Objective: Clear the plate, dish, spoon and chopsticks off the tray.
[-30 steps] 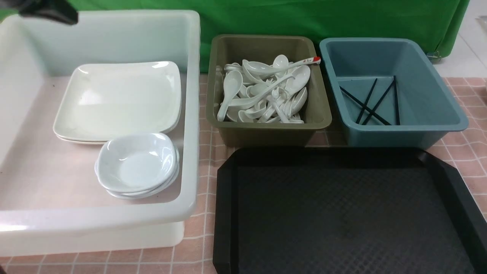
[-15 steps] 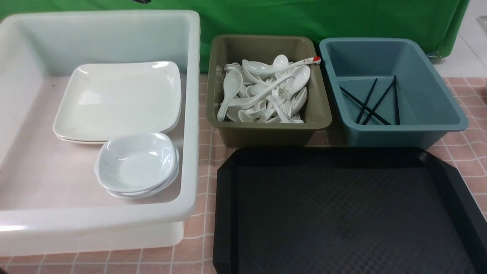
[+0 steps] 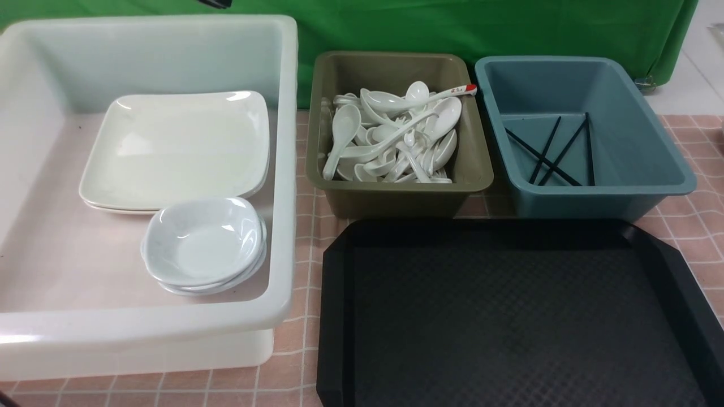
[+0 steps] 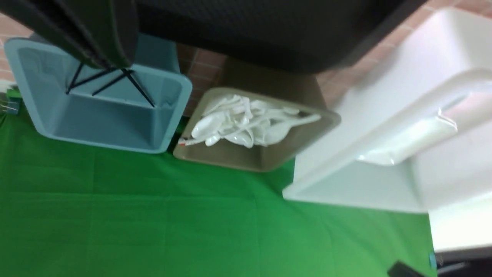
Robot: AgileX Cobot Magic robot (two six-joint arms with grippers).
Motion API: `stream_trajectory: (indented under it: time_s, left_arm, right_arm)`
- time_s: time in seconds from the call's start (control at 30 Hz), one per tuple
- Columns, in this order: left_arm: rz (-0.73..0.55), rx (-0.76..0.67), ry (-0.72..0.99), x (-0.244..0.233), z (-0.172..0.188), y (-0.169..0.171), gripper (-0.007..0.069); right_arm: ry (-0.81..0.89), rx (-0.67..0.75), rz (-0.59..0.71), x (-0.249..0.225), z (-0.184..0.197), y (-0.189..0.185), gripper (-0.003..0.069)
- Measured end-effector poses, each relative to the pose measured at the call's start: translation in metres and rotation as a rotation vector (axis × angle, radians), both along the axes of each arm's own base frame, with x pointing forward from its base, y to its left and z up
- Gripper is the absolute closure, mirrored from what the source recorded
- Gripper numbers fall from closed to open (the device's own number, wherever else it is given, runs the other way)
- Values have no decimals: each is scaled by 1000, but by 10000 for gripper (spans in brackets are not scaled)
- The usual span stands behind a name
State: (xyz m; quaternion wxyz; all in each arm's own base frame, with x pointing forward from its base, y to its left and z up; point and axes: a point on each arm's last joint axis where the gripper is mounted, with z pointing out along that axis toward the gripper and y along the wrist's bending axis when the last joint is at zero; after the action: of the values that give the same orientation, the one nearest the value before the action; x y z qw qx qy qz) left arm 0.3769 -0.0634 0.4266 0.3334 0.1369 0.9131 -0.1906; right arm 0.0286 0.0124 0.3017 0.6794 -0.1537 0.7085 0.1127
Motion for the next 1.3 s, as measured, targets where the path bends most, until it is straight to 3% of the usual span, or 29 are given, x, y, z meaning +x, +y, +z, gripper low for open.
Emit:
stream_trajectory:
  time_s: [0.13, 1.0, 1.3]
  left_arm:
    - [-5, 11, -5, 0, 0, 0, 629]
    - [-4, 40, -11, 1, -1, 2, 628]
    - [-1, 56, -13, 1, -1, 4, 628]
  right_arm:
    - [8, -66, 14, 0, -4, 1, 629]
    - [57, -21, 50, 2, -10, 5, 615]
    - [132, -30, -76, 20, -78, 5, 597]
